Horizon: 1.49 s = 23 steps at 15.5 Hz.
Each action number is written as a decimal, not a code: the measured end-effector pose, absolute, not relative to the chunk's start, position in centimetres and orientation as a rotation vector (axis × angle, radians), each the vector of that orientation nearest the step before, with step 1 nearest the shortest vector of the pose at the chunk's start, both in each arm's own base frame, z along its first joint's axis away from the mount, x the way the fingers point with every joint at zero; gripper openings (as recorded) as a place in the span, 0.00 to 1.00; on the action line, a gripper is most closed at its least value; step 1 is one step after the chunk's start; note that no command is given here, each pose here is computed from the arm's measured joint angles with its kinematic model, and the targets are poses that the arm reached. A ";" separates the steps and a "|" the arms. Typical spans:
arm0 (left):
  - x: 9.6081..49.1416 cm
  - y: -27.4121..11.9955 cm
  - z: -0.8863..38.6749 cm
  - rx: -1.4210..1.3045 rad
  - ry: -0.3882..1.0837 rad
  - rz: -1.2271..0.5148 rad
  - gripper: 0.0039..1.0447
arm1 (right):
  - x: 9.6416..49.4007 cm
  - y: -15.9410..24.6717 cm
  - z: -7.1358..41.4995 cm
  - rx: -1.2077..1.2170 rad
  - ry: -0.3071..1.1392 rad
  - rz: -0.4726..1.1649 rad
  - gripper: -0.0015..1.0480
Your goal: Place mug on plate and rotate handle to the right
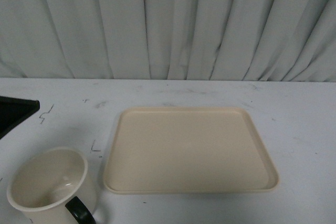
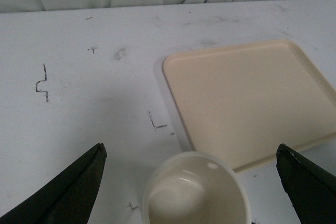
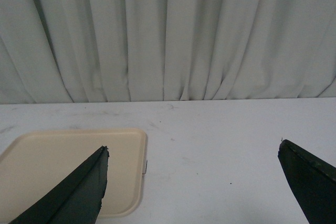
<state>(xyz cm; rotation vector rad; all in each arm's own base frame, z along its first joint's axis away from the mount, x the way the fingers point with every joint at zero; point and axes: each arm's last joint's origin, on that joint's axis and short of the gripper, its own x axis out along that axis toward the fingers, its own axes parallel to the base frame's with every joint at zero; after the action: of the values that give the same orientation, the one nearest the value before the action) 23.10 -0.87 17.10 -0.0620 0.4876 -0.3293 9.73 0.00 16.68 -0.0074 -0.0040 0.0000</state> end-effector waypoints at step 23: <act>23.3 0.1 9.3 -0.050 0.705 -0.222 0.86 | 9.7 0.0 16.7 -0.007 -0.004 0.000 0.94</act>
<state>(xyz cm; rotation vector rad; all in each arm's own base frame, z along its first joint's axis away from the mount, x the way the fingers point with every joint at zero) 23.32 0.10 9.34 -0.0504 0.7053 -0.2219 9.73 0.00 16.68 -0.0074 -0.0040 0.0000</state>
